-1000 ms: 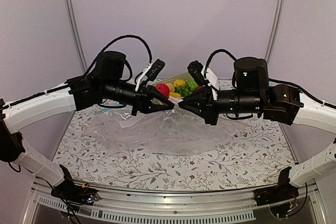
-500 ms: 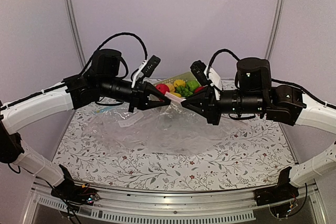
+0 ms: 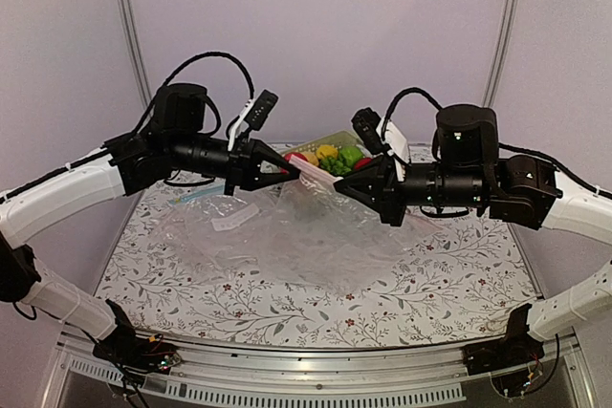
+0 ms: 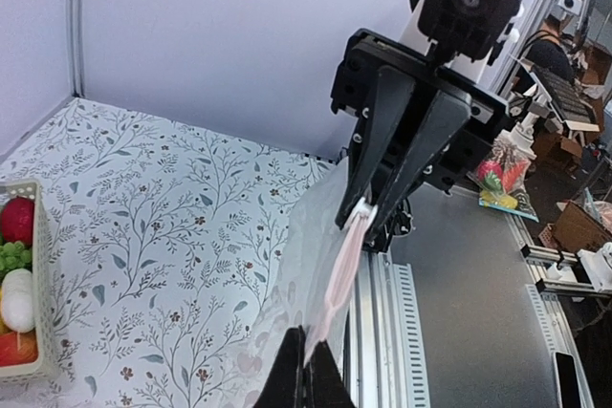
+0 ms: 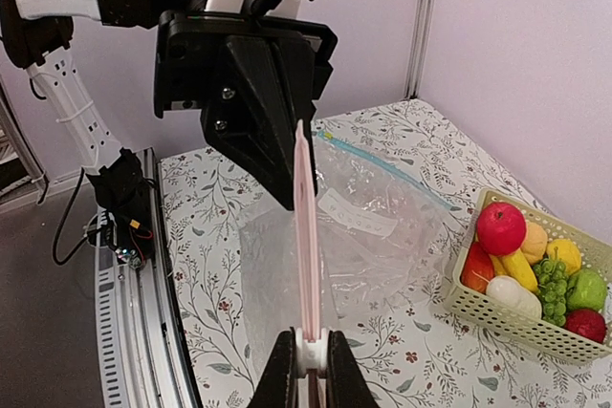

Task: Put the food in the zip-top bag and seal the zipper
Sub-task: Unzip the zipper from the zipper food storage bag.

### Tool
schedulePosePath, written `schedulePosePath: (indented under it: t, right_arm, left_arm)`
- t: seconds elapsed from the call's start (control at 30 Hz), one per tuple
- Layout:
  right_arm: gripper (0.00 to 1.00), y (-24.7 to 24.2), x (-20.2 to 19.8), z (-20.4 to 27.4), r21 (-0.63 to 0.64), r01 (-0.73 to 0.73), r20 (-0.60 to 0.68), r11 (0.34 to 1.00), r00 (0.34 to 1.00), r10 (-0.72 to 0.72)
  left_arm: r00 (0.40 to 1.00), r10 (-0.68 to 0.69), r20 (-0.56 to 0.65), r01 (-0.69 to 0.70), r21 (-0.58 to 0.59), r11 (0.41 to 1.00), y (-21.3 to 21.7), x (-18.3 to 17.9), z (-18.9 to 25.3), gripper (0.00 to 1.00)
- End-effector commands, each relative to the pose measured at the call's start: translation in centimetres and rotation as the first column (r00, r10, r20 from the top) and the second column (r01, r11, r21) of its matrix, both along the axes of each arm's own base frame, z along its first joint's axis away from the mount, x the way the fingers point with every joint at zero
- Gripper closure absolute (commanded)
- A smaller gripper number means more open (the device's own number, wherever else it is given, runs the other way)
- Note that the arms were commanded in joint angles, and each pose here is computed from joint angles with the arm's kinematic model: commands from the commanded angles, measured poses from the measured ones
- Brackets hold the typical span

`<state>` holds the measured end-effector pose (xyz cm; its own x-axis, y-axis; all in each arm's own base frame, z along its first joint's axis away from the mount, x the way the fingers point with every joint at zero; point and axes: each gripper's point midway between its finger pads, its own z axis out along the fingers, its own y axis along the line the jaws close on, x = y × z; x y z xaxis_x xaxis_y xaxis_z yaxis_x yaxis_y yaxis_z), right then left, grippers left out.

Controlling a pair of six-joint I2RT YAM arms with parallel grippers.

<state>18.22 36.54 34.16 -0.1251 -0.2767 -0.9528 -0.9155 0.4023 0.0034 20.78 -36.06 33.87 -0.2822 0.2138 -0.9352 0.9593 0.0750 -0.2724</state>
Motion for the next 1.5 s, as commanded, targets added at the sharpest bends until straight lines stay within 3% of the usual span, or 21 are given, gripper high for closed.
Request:
schedulePosePath:
  t: [0.0,1.47]
  right_arm:
    - [1.00,-1.8,-0.3,-2.4,-0.099,0.028,-0.025,0.995,0.999,-0.030]
    - [1.00,-3.6,-0.6,-2.8,-0.094,0.070,-0.035,0.993,0.997,-0.074]
  left_arm:
    - [0.996,0.081,0.038,-0.080,-0.018,0.997,2.0,1.8,1.4,1.00]
    - [0.922,0.359,0.145,-0.364,0.010,0.931,8.8,7.8,2.6,1.00]
